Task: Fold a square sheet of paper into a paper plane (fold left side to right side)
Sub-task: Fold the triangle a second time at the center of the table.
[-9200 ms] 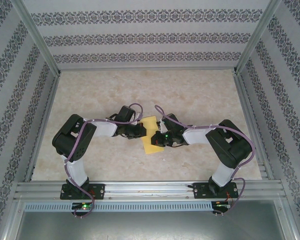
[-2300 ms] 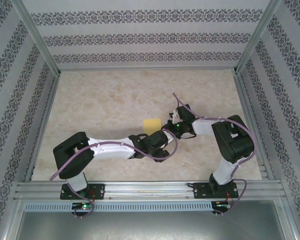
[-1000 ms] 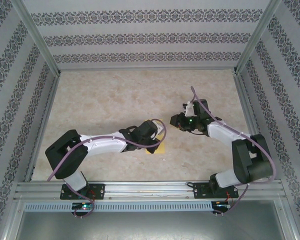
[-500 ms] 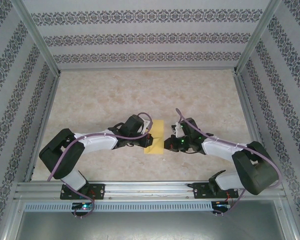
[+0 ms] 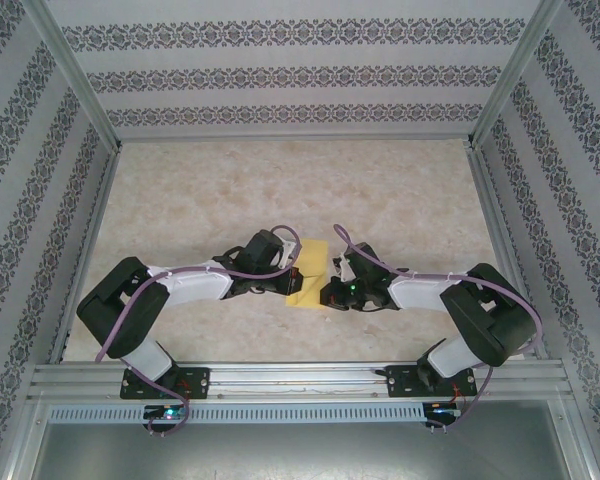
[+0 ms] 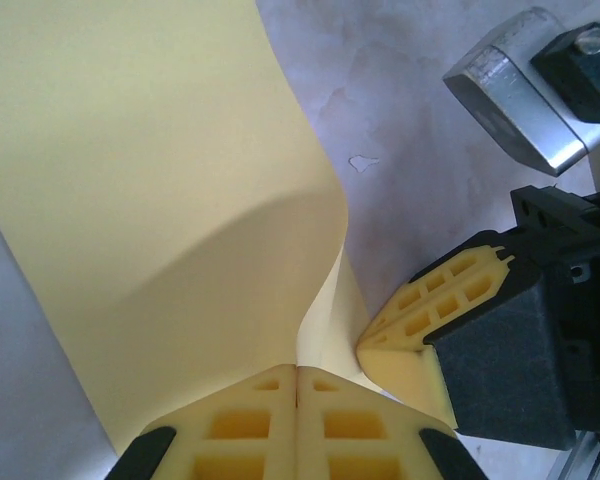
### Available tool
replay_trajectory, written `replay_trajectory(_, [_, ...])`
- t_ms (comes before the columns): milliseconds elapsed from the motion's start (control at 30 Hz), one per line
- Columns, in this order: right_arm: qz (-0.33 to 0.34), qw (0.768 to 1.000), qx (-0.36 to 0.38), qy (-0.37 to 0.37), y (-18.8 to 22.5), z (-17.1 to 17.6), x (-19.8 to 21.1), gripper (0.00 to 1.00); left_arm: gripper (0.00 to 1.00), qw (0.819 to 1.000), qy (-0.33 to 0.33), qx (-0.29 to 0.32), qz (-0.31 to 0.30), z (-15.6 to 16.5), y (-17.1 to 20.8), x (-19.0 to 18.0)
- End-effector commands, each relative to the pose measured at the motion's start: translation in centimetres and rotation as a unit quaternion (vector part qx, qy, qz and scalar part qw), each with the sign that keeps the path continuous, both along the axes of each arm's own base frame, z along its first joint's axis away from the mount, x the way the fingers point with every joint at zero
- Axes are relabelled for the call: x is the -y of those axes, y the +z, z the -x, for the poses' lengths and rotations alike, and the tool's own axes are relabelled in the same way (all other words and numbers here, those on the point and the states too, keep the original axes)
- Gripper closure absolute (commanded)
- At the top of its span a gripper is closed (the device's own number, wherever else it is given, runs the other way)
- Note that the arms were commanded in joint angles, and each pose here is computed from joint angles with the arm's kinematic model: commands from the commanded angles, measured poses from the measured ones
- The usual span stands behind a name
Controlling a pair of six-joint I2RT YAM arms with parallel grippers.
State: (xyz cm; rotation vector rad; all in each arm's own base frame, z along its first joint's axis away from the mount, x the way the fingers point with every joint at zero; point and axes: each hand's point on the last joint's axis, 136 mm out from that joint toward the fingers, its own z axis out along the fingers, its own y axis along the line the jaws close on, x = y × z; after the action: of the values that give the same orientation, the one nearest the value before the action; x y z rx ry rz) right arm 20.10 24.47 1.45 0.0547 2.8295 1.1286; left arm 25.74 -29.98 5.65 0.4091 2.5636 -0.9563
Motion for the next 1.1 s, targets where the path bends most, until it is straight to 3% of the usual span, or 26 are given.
replay_trajectory(0, [0.033,0.999,-0.007,-0.002,-1.0,0.2,0.8,1.00,1.00,1.000,-0.005,0.011,0.013,-0.6,0.9,0.0])
replay_trajectory(233, [0.070,0.997,-0.021,0.017,-1.7,0.6,2.9,1.00,1.00,0.999,-0.032,0.002,0.006,-0.7,0.6,-0.5])
replay_trajectory(1067, [0.069,0.996,-0.020,0.044,-1.6,-0.6,3.0,1.00,1.00,0.999,-0.034,-0.017,-0.010,-3.1,-1.7,-1.2])
